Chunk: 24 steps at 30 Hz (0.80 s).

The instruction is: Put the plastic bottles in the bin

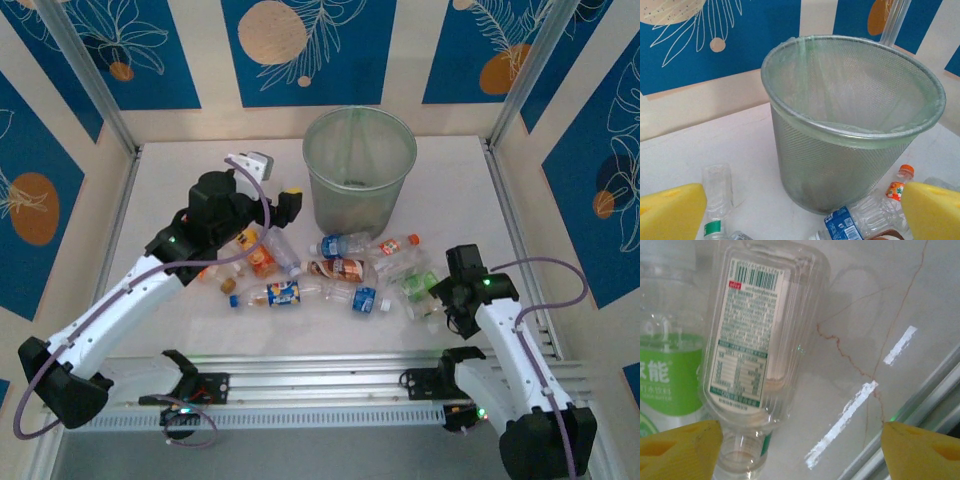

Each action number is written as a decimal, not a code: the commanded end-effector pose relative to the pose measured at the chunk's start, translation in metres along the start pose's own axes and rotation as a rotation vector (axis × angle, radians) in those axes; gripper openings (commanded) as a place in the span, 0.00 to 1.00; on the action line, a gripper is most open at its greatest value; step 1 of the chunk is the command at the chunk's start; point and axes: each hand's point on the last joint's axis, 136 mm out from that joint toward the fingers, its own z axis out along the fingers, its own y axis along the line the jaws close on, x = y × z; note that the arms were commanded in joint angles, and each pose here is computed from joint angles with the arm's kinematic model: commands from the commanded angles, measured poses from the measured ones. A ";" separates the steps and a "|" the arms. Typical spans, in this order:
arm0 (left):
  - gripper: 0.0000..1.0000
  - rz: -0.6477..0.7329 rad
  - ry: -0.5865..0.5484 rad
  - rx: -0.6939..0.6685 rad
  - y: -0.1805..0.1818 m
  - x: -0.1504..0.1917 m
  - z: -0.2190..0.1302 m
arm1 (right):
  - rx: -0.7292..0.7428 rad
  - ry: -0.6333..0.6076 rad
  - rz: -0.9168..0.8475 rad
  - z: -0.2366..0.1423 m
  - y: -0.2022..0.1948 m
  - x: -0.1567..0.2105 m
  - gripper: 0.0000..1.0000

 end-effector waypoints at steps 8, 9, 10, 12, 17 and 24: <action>0.99 -0.023 -0.003 -0.005 0.000 0.007 -0.001 | -0.052 0.020 0.060 0.016 0.015 -0.010 0.83; 0.99 -0.024 0.007 -0.013 0.001 0.010 -0.001 | -0.054 0.019 0.065 0.017 0.015 -0.010 0.83; 1.00 -0.026 0.018 -0.020 0.003 0.014 0.000 | -0.059 0.020 0.073 0.020 0.015 -0.011 0.83; 1.00 -0.028 0.040 -0.029 0.004 0.021 0.000 | -0.067 0.031 0.085 0.025 0.015 -0.009 0.82; 0.99 -0.013 0.118 -0.050 0.009 0.045 -0.002 | -0.076 0.051 0.083 0.030 0.019 -0.007 0.82; 1.00 -0.021 0.291 -0.113 0.023 0.100 -0.013 | -0.064 0.056 0.078 0.036 0.019 -0.007 0.82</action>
